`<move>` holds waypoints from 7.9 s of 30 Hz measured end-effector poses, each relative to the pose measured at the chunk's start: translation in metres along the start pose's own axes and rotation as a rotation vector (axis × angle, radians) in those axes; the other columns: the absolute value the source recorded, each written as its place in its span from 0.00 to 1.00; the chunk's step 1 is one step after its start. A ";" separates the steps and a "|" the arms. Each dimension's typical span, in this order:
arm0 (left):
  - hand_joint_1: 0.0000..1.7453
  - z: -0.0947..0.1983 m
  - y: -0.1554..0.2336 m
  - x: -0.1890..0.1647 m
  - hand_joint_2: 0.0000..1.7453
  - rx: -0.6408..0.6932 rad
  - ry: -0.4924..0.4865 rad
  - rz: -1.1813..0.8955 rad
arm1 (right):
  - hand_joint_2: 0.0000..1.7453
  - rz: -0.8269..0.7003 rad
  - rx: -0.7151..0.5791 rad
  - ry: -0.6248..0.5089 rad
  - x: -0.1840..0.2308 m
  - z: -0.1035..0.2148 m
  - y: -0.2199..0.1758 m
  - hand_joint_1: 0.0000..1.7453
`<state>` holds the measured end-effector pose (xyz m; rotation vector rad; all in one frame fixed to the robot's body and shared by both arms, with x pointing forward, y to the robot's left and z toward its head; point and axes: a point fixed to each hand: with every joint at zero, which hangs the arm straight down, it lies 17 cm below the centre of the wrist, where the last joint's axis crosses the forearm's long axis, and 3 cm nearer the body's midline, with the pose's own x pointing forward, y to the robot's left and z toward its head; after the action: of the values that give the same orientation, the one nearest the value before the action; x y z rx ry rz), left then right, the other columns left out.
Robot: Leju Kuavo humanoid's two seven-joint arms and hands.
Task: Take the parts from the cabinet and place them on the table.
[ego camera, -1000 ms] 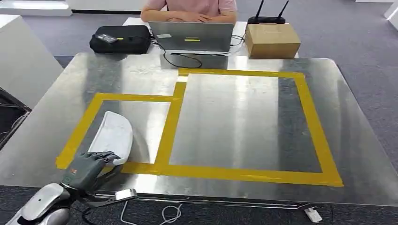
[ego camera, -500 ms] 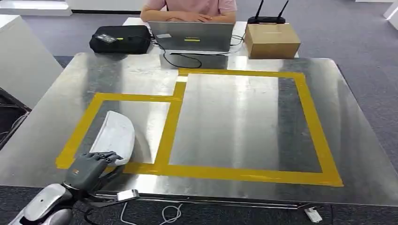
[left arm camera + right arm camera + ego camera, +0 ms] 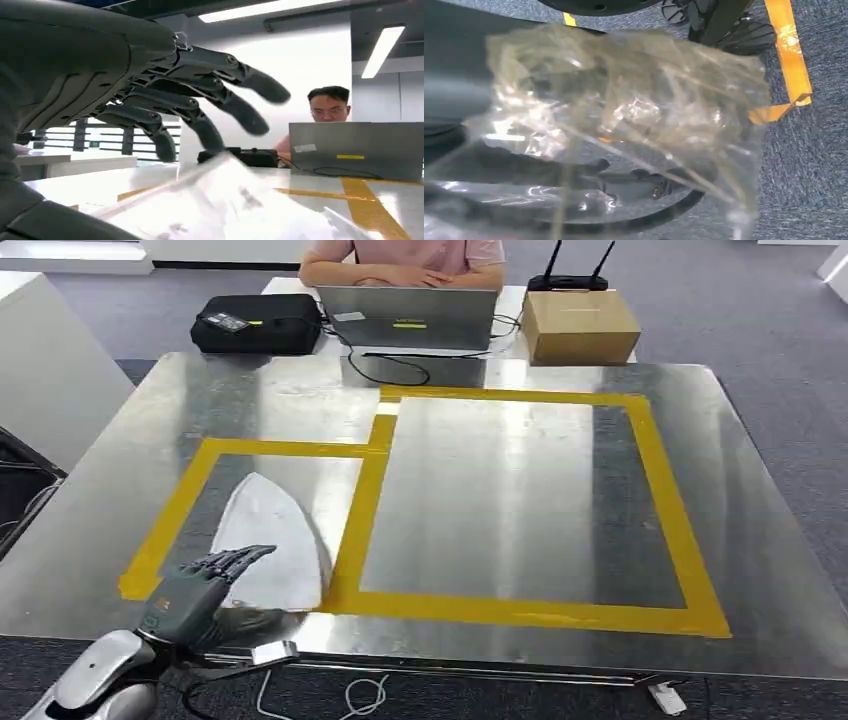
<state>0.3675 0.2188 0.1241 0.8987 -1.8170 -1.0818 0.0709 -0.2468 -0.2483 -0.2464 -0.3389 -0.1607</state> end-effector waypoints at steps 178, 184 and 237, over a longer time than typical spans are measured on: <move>0.00 0.401 -0.273 -0.064 0.00 -0.894 1.261 0.460 | 0.00 -0.165 0.020 0.104 -0.010 0.032 -0.028 0.00; 0.00 0.392 -0.276 -0.062 0.00 -0.876 1.244 0.457 | 0.00 -0.190 0.025 0.104 -0.008 0.032 -0.028 0.00; 0.00 0.396 -0.282 -0.053 0.00 -0.876 1.260 0.476 | 0.00 -0.224 0.020 0.101 -0.006 0.032 -0.031 0.00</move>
<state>0.0798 0.2879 -0.2648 0.3606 -0.3635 -0.6009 0.0496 -0.2669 -0.2149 -0.1794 -0.2667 -0.3890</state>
